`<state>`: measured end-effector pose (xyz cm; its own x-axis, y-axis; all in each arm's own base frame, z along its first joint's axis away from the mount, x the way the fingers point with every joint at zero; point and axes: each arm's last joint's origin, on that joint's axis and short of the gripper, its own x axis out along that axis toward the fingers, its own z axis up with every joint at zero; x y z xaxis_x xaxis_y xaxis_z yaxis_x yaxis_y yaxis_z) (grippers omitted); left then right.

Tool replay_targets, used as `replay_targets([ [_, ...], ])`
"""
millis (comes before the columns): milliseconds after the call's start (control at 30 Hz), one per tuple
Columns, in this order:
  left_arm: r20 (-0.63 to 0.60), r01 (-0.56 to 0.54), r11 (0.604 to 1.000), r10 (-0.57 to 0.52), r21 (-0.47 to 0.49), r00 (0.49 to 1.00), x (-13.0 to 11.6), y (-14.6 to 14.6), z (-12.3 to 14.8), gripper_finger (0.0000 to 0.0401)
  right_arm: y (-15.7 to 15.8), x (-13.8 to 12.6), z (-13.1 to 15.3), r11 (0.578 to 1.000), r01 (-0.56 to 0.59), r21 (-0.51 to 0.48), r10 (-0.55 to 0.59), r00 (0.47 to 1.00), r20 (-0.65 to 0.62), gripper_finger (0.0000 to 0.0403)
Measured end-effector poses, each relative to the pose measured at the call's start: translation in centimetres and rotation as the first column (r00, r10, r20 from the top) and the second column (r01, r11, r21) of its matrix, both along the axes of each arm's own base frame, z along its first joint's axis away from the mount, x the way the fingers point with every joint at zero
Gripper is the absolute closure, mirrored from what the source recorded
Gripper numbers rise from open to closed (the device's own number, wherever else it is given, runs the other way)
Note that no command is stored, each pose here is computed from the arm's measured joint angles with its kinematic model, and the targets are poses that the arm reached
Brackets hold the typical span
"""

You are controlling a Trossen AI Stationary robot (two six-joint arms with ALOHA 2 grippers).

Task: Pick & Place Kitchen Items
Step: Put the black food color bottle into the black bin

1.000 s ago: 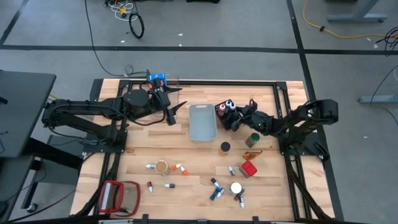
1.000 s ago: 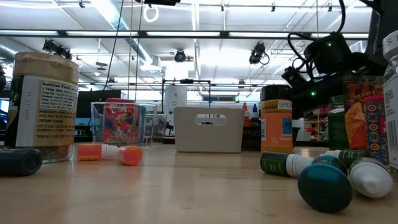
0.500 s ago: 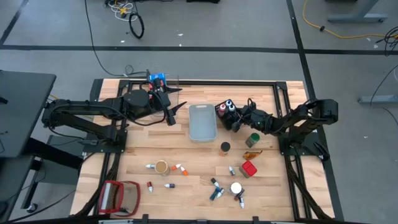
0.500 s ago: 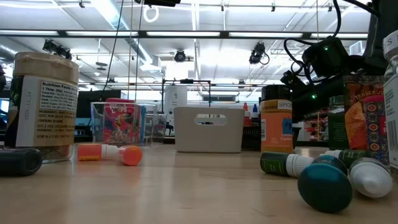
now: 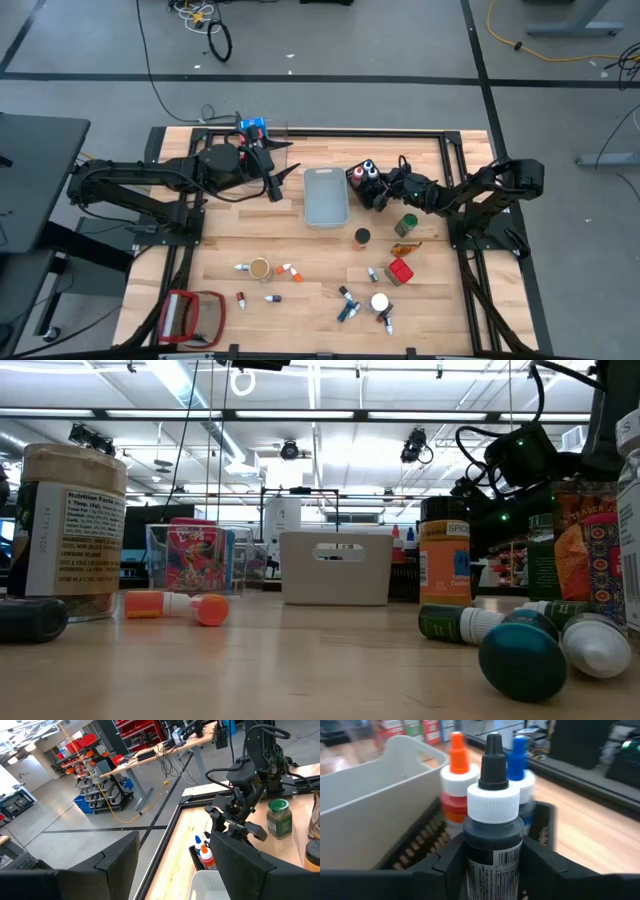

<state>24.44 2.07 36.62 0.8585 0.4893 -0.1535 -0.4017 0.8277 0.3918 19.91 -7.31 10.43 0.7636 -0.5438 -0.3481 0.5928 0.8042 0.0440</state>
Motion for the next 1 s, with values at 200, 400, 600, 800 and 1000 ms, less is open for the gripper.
replay_targets([
  [200, 0.0, 0.0, 1.0, 0.0, 0.0, 1.0, 0.0, 0.0, 0.0, 0.0149, -0.1, 0.0, 0.1, 0.999, 0.027, -0.023, -0.027, 1.0, -0.002, 0.0189],
  [400, 0.0, 0.0, 1.0, 0.0, 0.0, 1.0, 0.0, 0.0, 0.0, 0.0149, -0.2, -0.1, 0.1, 0.998, 0.05, -0.046, -0.05, 0.999, -0.007, 0.0179],
  [600, -0.006, 0.0, 1.0, 0.0, 0.0, 1.0, 0.0, 0.0, -0.1, 0.0149, -0.3, 0.2, 1.0, 0.993, 0.041, -0.11, -0.036, 0.998, 0.052, 0.0182],
  [800, -0.031, -0.005, 1.0, 0.004, -0.024, 1.0, -0.1, 0.0, -0.4, 0.0149, -0.3, 0.2, 1.0, 0.992, 0.039, -0.121, -0.033, 0.998, 0.049, 0.0233],
  [1000, -0.037, -0.007, 0.999, 0.005, -0.032, 0.999, -0.1, 0.0, -0.5, 0.0149, -0.3, 0.2, 0.9, 0.994, 0.043, -0.097, -0.038, 0.998, 0.05, 0.0286],
])
